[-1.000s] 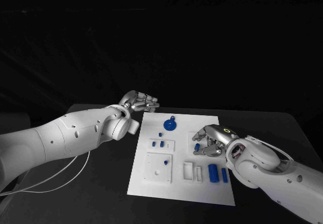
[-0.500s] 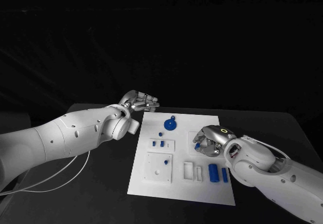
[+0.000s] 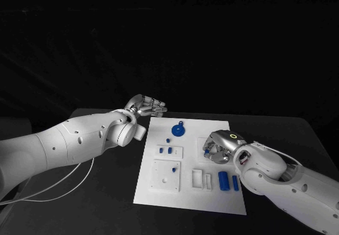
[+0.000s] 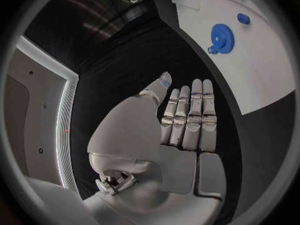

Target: Assemble the parts on the task board

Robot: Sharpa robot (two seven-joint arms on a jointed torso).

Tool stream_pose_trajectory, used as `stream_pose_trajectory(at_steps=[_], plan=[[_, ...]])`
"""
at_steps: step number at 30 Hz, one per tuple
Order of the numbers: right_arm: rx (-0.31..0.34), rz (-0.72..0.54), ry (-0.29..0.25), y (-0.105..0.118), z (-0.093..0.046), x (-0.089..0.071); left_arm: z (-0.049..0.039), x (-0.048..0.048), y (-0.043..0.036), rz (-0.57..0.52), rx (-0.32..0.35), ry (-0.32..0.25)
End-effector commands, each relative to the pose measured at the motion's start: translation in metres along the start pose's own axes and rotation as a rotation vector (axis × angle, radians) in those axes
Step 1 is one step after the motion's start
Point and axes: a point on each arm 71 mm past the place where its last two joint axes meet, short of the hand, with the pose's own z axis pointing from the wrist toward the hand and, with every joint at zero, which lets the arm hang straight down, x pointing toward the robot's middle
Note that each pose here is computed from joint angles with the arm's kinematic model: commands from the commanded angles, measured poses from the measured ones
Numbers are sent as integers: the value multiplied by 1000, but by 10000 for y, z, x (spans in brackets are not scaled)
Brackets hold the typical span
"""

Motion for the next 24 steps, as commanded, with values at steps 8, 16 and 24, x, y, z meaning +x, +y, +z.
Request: stream_pose_trajectory(at_steps=[8,16,24], plan=[[11,-63,-19,12,2,1,3,11,-9,-4,1,15],[3,-77,-49,70,-17,-37,5,9,-5,-4,-4,15],[-39,-53,-95,205,-72,-170,13,-3,2,-3,-7,12]])
